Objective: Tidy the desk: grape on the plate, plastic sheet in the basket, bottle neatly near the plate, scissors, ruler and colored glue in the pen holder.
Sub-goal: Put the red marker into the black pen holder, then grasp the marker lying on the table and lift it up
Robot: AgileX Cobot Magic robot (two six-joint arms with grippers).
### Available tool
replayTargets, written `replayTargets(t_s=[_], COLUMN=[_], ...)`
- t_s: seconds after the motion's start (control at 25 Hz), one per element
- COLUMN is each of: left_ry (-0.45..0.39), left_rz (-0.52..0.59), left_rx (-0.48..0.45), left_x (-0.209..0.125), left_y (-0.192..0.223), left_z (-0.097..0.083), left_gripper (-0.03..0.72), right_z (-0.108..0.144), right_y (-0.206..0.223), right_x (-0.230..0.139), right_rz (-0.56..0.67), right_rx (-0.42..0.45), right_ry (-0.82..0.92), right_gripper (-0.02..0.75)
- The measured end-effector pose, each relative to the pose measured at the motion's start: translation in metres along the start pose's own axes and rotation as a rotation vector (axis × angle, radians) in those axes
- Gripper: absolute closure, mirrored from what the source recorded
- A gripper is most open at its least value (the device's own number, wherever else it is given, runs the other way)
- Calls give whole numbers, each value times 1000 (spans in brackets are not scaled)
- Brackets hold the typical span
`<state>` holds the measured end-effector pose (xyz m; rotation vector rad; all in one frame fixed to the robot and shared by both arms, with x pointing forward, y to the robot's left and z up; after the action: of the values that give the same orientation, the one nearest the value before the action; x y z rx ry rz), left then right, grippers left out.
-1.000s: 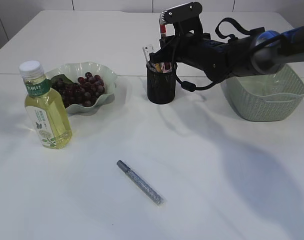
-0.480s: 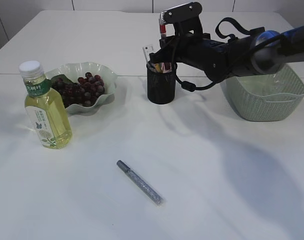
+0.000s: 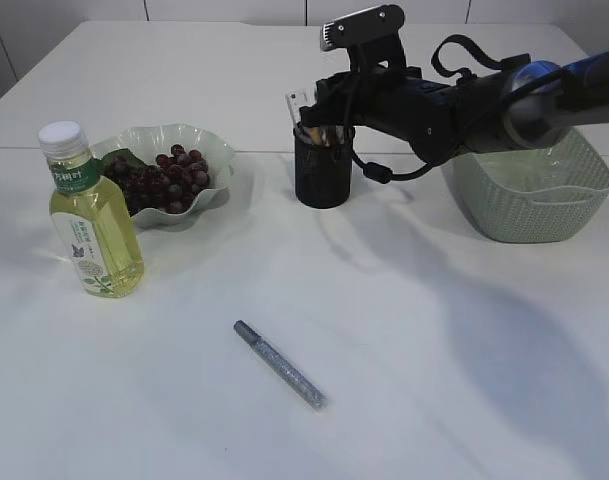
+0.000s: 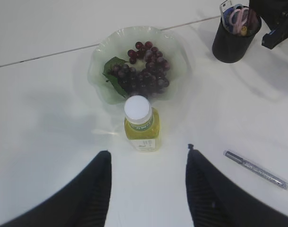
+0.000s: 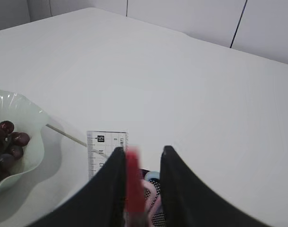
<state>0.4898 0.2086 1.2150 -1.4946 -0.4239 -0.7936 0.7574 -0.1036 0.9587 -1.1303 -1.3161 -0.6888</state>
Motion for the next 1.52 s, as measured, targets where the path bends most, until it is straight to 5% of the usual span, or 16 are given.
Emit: replayTargets(t_s=[0.24,0.56,1.0,1.52], left_ry=[0,0,0,0], left_rz=[0,0,0,0], left_rx=[0,0,0,0], left_x=[0,0,0,0], left_y=[0,0,0,0], left_z=[0,0,0,0], left_gripper=[317,317,317,317], right_z=[0,-4,-5,40], right_y=[0,-16,-103,-171], right_x=[-1,24,87,73], right_rz=[8,70,439,897], right_rx=[0,-1,57,262], right_ry=[2,31,155,186], right_gripper=[442,421,423,423])
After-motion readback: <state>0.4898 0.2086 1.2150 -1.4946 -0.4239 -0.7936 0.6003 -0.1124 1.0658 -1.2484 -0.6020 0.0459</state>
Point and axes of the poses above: a point on each arm's last joint axis where the gripper is mounted, y pointing out along that axis toward the gripper, z along the wrist's bending axis when the last joint is at zero, x = y × z, the point moved 4 cm from there along y, pointing out along that axis toward the gripper, and after that the axes turned 1 degree about y, right-handed, at the moved point
